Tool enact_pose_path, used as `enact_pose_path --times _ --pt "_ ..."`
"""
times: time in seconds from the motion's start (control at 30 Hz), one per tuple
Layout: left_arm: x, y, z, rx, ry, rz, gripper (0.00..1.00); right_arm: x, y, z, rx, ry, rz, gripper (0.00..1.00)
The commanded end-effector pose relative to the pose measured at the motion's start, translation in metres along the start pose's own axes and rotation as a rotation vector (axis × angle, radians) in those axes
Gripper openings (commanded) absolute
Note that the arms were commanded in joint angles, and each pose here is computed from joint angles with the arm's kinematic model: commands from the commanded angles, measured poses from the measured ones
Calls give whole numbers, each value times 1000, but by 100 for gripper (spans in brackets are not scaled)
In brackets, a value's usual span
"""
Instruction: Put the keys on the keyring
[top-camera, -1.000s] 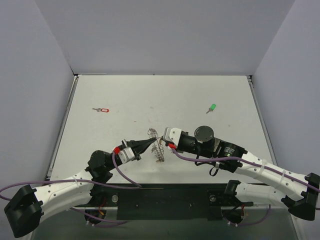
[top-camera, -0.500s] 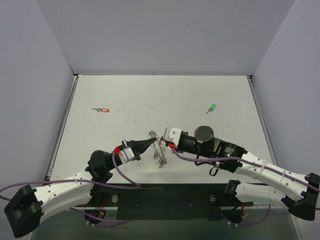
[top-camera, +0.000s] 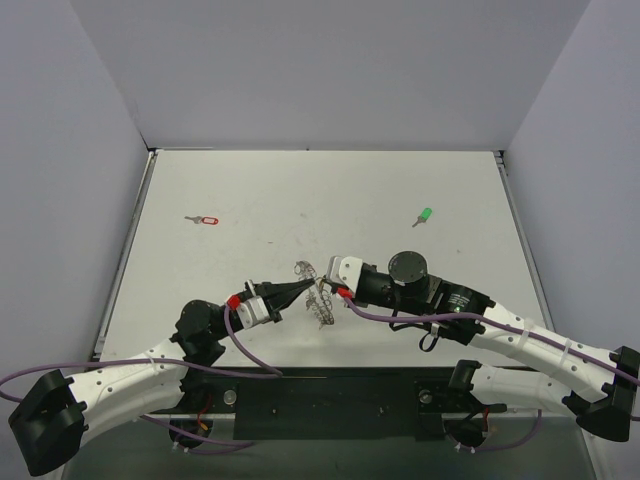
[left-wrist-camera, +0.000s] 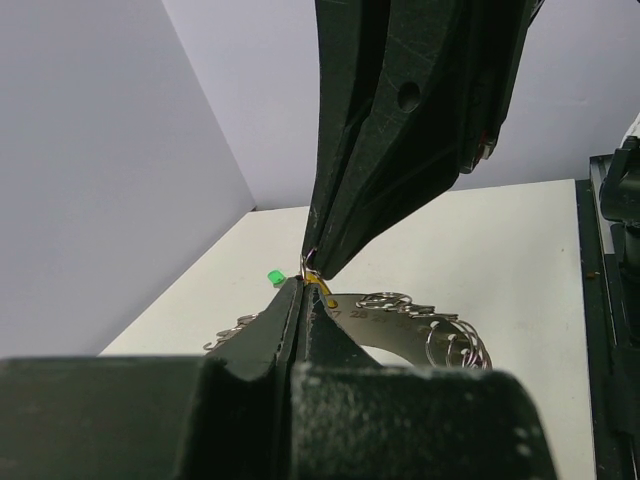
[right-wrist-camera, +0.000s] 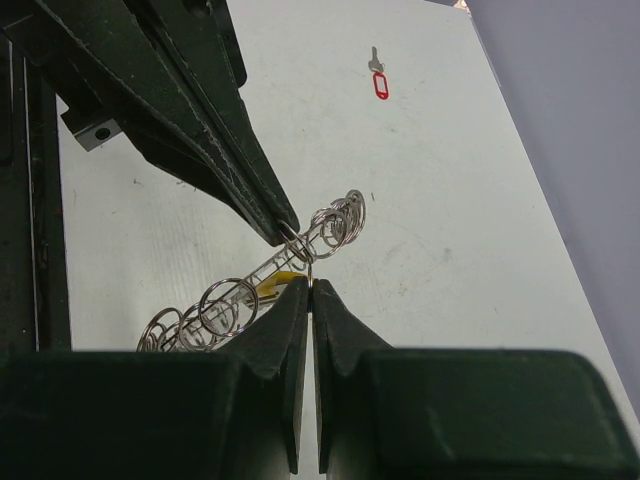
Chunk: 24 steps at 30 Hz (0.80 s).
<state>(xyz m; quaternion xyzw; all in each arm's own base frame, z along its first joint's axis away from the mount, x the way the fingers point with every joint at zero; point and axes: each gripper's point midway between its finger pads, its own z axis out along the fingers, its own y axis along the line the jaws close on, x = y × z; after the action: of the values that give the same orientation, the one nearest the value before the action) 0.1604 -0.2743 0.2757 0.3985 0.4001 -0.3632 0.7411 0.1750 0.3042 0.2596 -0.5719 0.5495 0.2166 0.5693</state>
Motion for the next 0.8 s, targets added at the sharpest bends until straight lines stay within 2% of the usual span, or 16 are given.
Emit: enact_pose_path --times 0.0,0.77 --pt "-32 -2 9 43 -100 15 0 -21 -7 -3 7 -71 -14 0" --pt "-29 -5 11 84 -79 -1 0 -33 -9 -10 -18 -126 35 0"
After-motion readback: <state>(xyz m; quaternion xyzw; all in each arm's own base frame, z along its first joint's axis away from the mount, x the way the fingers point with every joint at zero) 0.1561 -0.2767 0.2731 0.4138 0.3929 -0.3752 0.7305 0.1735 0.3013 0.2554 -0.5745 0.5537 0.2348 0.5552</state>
